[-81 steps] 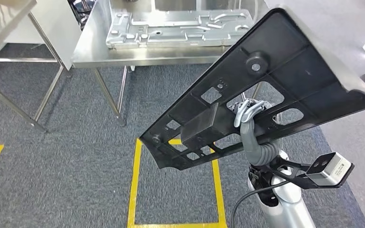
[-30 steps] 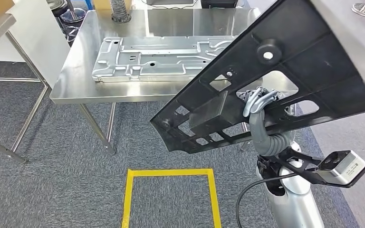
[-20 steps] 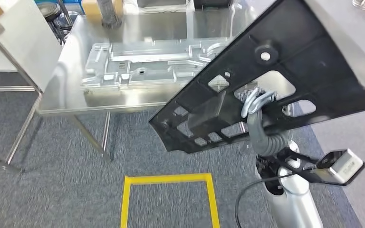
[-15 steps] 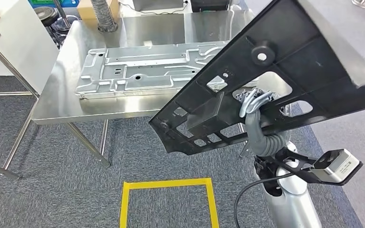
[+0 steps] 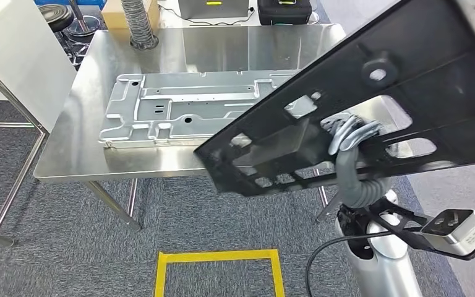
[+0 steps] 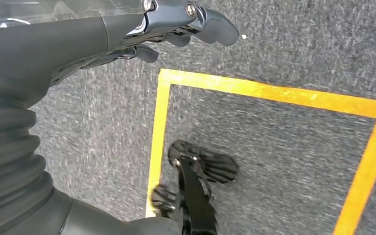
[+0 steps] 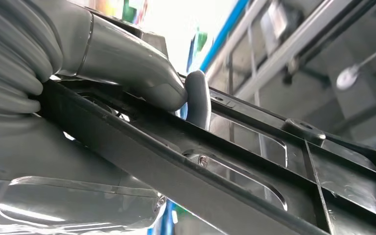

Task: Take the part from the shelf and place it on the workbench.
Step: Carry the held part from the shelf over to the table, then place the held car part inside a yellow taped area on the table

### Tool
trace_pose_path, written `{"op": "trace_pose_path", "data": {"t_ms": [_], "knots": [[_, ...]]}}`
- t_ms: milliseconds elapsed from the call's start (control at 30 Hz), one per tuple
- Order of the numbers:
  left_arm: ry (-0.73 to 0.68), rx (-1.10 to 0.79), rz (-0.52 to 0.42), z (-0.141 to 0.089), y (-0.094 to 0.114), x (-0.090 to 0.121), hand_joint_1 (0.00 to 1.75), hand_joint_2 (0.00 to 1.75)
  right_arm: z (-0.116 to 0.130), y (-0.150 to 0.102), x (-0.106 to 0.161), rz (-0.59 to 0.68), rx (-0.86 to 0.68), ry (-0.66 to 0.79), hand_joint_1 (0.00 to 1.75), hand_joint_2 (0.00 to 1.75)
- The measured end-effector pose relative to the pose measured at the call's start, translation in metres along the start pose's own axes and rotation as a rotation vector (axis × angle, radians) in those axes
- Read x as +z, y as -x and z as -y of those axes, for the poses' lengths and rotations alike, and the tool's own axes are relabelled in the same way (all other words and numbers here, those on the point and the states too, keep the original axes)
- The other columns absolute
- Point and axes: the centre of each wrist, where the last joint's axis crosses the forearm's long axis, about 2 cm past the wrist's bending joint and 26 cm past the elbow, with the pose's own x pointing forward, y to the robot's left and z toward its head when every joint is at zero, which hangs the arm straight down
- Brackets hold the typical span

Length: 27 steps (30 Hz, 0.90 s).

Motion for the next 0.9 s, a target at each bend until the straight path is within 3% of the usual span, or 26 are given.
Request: {"op": "trace_pose_path", "data": {"t_ms": [233,367,500,700,900], "knots": [[0.015,-0.009,0.001,0.001,-0.001,0.000,0.00,1.75,0.050,-0.016,-0.048,0.127,0.411,0.174,1.75,1.75],[0.024,-0.031,0.028,0.001,-0.007,-0.003,0.00,1.75,0.073,-0.032,-0.106,0.229,0.733,0.257,1.75,1.75],[0.032,-0.041,0.047,0.001,-0.011,-0.004,0.00,1.75,0.092,-0.040,-0.161,0.277,0.926,0.282,1.75,1.75],[0.032,-0.051,0.049,-0.002,-0.013,-0.005,0.00,1.75,0.091,-0.014,-0.211,0.155,1.194,0.104,1.75,1.75],[0.052,-0.053,0.066,0.001,-0.021,-0.007,0.00,1.75,0.060,0.055,-0.225,-0.091,1.344,-0.260,1.75,1.75]]}}
